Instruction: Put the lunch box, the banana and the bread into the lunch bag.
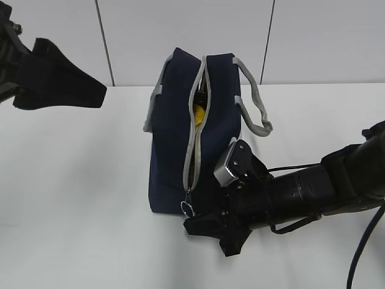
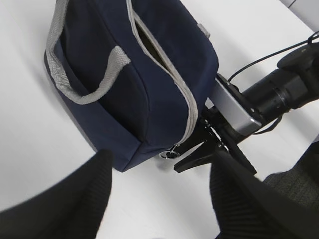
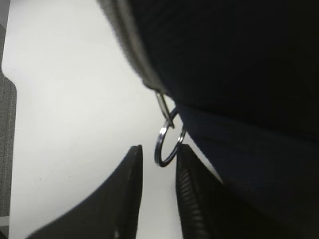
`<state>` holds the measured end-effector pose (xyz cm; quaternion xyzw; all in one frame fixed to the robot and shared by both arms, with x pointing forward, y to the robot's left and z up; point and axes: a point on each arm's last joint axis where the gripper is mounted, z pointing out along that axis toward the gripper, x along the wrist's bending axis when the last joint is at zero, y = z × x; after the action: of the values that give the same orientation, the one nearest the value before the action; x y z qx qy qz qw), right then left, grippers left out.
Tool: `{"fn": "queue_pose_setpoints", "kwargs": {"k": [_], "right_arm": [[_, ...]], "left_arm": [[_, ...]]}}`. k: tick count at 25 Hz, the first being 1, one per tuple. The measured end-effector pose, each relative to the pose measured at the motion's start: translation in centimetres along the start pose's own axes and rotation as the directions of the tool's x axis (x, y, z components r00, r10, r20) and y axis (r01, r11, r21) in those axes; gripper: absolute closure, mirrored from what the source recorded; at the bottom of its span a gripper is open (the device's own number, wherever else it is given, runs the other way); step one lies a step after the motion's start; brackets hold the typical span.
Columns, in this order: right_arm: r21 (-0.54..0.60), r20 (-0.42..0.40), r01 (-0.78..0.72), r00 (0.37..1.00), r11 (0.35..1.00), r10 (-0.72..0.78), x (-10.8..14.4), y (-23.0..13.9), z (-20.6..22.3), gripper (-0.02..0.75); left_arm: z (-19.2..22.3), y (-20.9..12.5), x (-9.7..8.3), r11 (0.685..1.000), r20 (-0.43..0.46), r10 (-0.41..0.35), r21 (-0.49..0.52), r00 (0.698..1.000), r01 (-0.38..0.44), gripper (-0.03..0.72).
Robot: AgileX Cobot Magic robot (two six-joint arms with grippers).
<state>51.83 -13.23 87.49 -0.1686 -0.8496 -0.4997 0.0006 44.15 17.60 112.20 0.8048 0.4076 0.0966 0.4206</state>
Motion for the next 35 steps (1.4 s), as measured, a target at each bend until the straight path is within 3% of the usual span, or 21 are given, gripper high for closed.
{"fn": "queue_pose_setpoints", "kwargs": {"k": [8,35], "right_arm": [[0.021,0.016,-0.038,0.999,0.999,0.037,-0.16,-0.24,0.03,0.456],[-0.015,-0.004,-0.033,0.999,0.999,0.033,-0.17,0.33,0.07,0.448]], "left_arm": [[0.00,0.00,0.00,1.000,0.000,0.000,0.000,1.000,0.000,0.254],[0.00,-0.03,0.01,1.000,-0.001,0.003,0.004,1.000,-0.003,0.254]]}}
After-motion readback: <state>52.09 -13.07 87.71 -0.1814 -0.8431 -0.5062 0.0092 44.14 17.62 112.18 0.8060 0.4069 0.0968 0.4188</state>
